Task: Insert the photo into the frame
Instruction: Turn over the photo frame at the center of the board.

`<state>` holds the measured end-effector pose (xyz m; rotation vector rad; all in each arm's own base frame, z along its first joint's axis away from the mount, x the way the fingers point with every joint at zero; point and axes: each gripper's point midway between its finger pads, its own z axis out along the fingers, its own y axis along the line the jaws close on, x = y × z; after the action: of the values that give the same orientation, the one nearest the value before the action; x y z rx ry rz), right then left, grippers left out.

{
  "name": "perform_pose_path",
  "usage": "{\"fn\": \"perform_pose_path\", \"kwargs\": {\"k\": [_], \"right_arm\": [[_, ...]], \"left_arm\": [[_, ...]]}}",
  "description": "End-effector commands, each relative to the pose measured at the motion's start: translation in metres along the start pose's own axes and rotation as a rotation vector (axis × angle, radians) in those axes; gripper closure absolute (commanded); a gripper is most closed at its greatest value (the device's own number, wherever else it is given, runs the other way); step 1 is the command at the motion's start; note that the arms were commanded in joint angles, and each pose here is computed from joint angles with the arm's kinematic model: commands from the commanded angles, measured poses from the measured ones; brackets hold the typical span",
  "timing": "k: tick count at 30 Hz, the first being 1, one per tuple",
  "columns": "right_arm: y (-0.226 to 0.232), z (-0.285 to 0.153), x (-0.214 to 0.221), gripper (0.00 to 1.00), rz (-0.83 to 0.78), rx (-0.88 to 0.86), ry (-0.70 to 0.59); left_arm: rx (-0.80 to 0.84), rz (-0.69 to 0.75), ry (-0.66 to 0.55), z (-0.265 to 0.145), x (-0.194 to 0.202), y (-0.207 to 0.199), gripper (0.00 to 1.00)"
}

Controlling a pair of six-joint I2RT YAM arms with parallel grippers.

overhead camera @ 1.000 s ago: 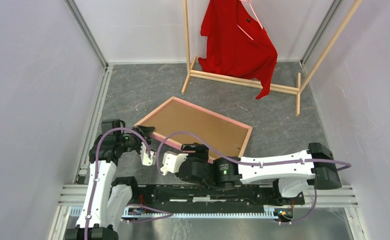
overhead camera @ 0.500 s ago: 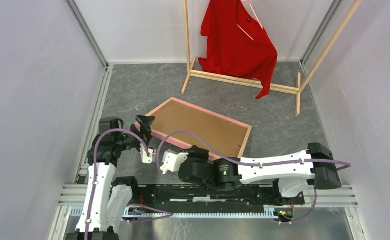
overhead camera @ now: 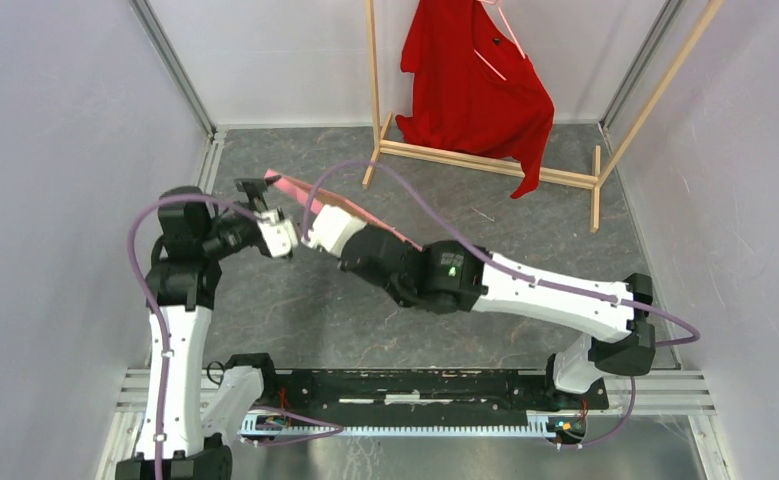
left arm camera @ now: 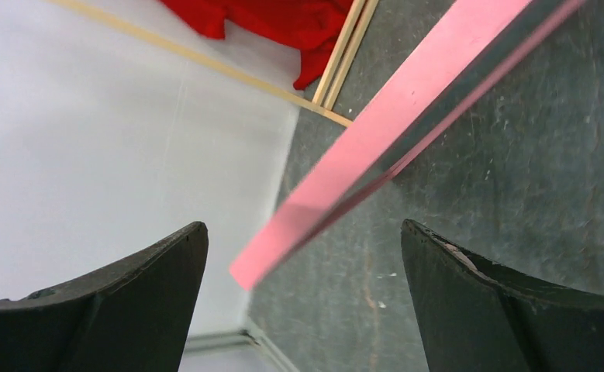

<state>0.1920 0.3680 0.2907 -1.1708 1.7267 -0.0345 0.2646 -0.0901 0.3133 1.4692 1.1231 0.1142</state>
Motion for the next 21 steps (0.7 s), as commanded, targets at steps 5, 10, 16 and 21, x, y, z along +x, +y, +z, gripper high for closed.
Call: {"fn": "perform_pose_path", "kwargs": {"k": [5, 10, 16, 21], "right_arm": [[-0.074, -0.018, -0.042, 1.0, 0.365, -0.046, -0.107], [-0.112, -0.012, -0.035, 1.0, 0.529, -0.087, -0.125], [-0.155, -0.004, -0.005, 1.0, 0.658, -0.114, -0.104], [-0.172, -0.004, 0.048, 1.0, 0.794, -0.11, -0.071]], "left_arm": [[-0.097, -0.55, 0.136, -0.004, 0.009, 0.05, 0.0], [-0.154, -0.715, 0.069, -0.003, -0.007, 0.064, 0.0], [-0.191, -0.815, 0.082, -0.001, -0.003, 0.069, 0.0], [-0.195, -0.798, 0.138, 0.0, 0.014, 0.054, 0.0]]}}
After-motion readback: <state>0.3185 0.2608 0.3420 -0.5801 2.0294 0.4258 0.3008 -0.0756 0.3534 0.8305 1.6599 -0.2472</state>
